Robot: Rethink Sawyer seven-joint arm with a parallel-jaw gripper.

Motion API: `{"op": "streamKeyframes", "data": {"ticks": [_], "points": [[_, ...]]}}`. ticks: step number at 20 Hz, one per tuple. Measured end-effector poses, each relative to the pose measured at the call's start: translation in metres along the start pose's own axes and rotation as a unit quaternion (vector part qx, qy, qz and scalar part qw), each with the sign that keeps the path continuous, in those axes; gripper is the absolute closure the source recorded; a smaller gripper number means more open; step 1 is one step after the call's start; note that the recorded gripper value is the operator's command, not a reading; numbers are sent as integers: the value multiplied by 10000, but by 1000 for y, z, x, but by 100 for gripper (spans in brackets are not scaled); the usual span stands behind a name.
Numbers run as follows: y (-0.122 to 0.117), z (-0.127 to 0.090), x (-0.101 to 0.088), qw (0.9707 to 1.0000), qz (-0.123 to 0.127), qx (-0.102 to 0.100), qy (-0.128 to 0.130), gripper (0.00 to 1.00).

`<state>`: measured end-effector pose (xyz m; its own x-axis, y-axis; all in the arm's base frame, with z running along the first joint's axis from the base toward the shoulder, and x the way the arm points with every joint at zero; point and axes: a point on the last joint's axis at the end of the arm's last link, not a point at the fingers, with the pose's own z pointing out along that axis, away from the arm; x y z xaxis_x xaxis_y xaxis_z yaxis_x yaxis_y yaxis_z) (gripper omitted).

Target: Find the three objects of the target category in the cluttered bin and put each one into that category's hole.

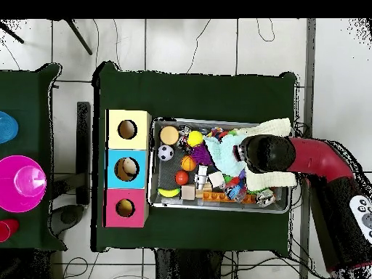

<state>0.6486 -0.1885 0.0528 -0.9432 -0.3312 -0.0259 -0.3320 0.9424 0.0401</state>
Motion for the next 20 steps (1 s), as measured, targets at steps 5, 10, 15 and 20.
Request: {"op": "streamKeyframes", "data": {"ticks": [5, 10, 15, 20], "points": [[-3, -13, 0, 9998, 2, -27, 191, 0], [-10, -28, -4, 9996, 20, 14, 283, 0], [-21, -39, -12, 9997, 66, 107, 231, 0], [-30, -45, -18, 9997, 109, 183, 152, 0]]}}
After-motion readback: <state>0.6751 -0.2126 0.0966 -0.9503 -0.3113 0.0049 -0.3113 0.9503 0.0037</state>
